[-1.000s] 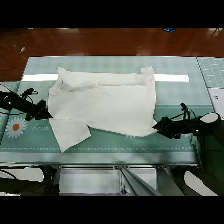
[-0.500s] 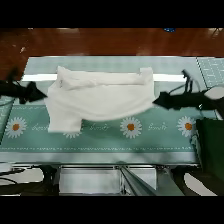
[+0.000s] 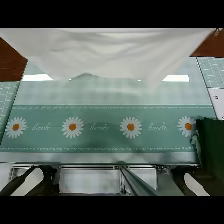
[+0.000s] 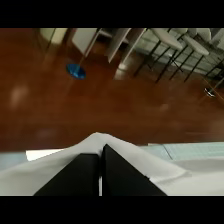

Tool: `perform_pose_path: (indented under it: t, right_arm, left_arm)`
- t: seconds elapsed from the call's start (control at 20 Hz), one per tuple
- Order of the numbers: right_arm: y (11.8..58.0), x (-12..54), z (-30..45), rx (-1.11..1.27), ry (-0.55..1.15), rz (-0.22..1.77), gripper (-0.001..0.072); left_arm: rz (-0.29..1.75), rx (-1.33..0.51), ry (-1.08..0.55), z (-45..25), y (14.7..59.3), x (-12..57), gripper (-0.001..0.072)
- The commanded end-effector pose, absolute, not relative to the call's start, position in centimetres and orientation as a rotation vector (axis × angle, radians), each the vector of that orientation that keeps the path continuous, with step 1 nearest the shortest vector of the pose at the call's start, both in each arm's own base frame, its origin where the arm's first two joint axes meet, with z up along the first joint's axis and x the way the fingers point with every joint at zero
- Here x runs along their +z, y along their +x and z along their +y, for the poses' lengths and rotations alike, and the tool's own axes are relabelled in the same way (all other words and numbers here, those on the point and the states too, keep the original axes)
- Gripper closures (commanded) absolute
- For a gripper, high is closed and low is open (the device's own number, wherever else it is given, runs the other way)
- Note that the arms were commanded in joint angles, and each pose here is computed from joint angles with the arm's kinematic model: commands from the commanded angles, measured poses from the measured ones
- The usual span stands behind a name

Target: Fold the shirts.

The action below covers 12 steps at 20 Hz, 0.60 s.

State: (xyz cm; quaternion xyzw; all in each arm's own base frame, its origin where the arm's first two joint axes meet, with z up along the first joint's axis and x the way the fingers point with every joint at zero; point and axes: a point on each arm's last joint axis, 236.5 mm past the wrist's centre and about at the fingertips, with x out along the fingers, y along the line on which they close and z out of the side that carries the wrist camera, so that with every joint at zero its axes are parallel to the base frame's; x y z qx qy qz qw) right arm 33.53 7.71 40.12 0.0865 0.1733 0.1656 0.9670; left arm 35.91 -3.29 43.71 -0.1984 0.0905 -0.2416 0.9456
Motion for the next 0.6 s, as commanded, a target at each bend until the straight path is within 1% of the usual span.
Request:
perform_pose_path:
  t: [0.0, 0.2, 0.35, 0.45, 0.55]
  right_arm:
    - [26.1, 47.4, 6.4, 0.275, 0.096, 0.146, 0.0692]
    - [19.4, 48.9, 4.5, 0.183, 0.063, 0.073, 0.0691]
    - [16.0, 47.4, 3.6, 0.137, 0.050, 0.121, 0.0691]
    - [14.9, 45.1, 2.4, 0.082, 0.056, 0.210, 0.0691]
    - [14.8, 43.1, 1.5, 0.041, 0.059, 0.296, 0.0691]
  left_arm:
    - [-0.008, -0.426, -0.195, -6.2, 27.9, 50.6, 0.0691]
    - [-0.086, -0.292, -0.054, -7.3, 21.3, 52.1, 0.0691]
    - [-0.097, -0.153, 0.012, -5.4, 17.5, 51.9, 0.0691]
    - [-0.050, -0.068, 0.023, -3.2, 16.3, 50.6, 0.0690]
    - [0.027, -0.024, 0.021, -1.7, 16.5, 48.7, 0.0691]
